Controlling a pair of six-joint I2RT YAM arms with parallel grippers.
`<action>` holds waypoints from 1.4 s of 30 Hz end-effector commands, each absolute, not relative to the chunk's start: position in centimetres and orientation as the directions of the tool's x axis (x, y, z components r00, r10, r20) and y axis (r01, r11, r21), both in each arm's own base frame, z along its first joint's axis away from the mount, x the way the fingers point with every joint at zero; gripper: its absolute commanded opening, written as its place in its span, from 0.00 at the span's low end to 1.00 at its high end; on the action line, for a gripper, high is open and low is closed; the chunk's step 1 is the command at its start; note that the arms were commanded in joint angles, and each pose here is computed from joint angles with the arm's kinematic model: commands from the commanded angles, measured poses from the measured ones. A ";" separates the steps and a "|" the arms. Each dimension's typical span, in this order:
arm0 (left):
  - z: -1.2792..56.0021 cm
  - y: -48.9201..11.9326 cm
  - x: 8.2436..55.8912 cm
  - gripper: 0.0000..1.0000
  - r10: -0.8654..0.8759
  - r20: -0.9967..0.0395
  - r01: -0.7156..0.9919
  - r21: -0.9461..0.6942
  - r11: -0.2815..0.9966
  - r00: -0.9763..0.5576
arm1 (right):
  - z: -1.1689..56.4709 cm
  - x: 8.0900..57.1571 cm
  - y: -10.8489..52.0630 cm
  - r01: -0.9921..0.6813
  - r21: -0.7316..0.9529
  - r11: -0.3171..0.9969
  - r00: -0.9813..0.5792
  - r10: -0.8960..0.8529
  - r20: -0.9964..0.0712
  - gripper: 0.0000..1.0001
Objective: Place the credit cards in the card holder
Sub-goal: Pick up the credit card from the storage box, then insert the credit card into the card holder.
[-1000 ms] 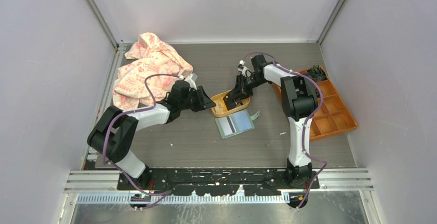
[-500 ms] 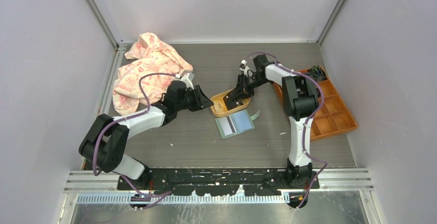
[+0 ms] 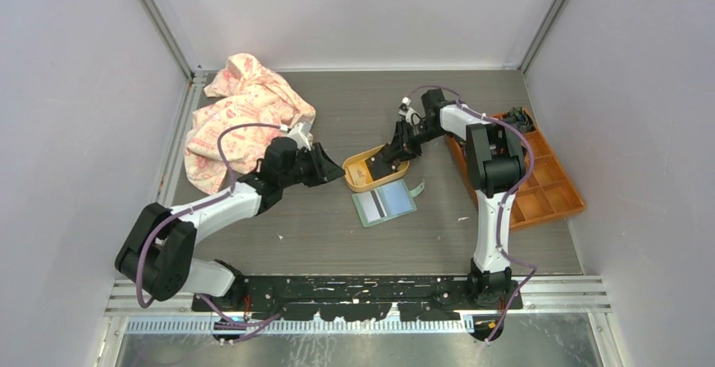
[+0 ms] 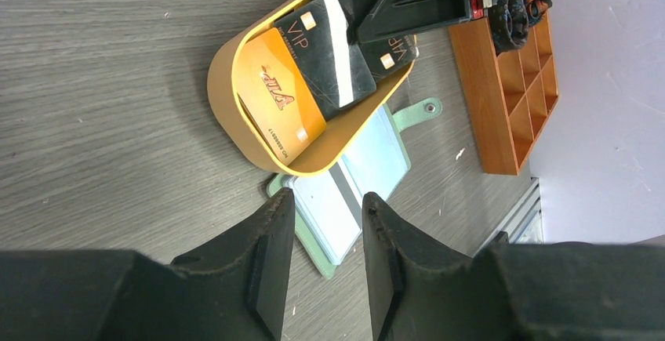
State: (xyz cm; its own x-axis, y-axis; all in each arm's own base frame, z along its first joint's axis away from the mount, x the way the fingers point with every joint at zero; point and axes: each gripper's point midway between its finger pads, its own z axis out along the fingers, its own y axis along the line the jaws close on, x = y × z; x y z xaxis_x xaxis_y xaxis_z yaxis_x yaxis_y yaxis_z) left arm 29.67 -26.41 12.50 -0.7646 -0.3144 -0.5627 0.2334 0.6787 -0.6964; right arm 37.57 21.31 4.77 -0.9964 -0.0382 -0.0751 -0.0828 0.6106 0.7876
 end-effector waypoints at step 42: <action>25.3 -32.3 24.5 0.66 -0.594 -0.603 0.684 -0.720 0.118 -0.533 | 27.6 28.9 26.3 -0.693 0.714 0.094 -0.718 -0.001 -0.696 0.03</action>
